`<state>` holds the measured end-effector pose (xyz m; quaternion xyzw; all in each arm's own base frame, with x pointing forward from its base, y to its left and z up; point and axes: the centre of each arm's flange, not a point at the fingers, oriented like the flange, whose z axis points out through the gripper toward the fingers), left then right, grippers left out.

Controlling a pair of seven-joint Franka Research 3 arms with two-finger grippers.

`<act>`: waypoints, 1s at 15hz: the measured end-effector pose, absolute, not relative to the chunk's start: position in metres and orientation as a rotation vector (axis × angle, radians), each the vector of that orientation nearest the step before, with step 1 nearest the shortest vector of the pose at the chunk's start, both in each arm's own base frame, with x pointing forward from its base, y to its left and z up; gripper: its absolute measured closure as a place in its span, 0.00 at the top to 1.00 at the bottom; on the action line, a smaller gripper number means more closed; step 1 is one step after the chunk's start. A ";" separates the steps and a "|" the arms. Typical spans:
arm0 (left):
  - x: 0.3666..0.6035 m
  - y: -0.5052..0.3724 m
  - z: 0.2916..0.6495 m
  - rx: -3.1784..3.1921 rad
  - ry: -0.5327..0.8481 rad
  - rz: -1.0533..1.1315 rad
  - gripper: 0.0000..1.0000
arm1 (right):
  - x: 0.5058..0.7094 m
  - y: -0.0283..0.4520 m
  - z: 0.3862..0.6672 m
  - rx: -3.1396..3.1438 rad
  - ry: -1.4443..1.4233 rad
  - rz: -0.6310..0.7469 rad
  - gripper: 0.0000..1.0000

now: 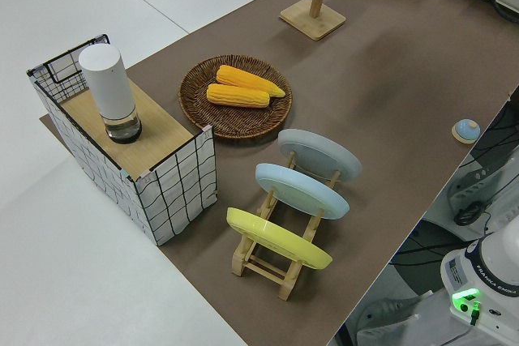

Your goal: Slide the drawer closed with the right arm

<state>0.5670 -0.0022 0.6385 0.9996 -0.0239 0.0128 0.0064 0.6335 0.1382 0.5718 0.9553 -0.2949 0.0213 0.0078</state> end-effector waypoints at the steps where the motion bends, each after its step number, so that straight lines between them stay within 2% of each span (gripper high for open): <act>1: 0.567 -0.002 0.639 3.128 -0.075 0.040 1.00 | 0.628 0.137 0.578 2.997 -0.879 0.070 0.01; 4: 0.567 -0.002 0.639 3.128 -0.075 0.040 1.00 | 0.607 0.126 0.596 3.028 -0.703 0.060 0.01; 9: 0.567 -0.002 0.639 3.128 -0.075 0.040 1.00 | 0.583 0.087 0.619 3.068 -0.370 0.043 0.01; 15: 0.567 -0.002 0.639 3.128 -0.075 0.040 1.00 | 0.578 0.037 0.623 3.101 -0.055 0.002 0.01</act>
